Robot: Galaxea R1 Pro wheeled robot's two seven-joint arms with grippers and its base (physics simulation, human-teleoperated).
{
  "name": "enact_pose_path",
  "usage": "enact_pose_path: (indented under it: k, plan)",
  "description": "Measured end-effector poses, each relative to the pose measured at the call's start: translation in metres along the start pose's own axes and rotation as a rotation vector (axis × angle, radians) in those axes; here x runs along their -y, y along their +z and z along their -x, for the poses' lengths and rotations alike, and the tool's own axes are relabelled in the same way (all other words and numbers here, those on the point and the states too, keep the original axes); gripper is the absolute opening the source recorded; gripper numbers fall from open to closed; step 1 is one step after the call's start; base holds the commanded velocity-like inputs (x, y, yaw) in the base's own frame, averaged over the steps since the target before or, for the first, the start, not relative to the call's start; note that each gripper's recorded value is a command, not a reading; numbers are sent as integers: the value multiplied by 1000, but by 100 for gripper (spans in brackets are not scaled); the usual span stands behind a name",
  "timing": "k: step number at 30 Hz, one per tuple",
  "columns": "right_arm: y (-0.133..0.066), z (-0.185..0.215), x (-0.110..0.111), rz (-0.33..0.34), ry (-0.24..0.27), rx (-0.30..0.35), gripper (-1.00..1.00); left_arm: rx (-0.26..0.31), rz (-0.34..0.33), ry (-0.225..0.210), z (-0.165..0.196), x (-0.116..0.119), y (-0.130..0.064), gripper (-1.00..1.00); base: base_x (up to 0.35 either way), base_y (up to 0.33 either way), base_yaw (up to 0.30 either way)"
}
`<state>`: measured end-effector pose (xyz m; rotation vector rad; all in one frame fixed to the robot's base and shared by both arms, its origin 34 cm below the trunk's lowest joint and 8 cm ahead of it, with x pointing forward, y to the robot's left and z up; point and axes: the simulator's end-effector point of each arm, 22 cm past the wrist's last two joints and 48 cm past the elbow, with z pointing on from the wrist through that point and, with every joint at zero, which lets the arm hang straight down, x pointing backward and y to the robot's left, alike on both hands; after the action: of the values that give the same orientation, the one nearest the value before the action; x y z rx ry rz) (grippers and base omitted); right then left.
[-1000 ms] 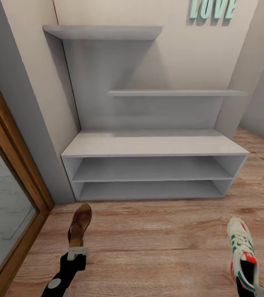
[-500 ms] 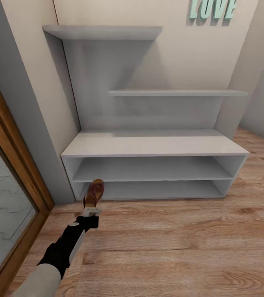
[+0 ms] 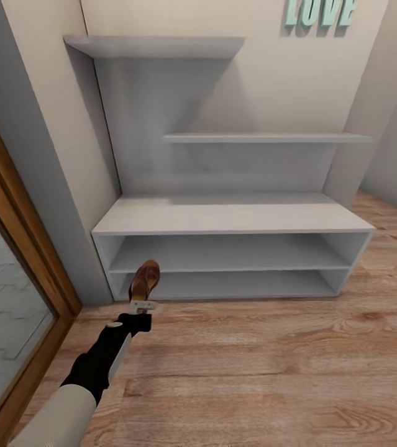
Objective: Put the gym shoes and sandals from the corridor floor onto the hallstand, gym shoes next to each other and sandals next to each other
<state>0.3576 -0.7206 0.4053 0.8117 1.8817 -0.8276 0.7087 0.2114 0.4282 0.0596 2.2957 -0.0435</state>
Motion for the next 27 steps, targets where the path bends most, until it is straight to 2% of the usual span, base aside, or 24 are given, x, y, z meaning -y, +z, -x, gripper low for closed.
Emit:
enact_pose_path:
  k: [8, 15, 20, 27]
  plan:
    - [8, -5, 9, -18, -12, 28, -100, -32, -8, -1, -9, 9, 12, -100, 0, 0, 0]
    - [11, -21, 10, -22, -32, 17, -100, -56, 44, -3, -29, -4, 24, -100, 0, 0, 0]
    - [12, -29, 11, -28, -54, 2, -100, -85, 49, -5, -46, -5, 33, -100, 0, 0, 0]
    - [12, -31, 10, -27, -60, -3, -100, -93, 49, -2, -54, -5, 34, -100, 0, 0, 0]
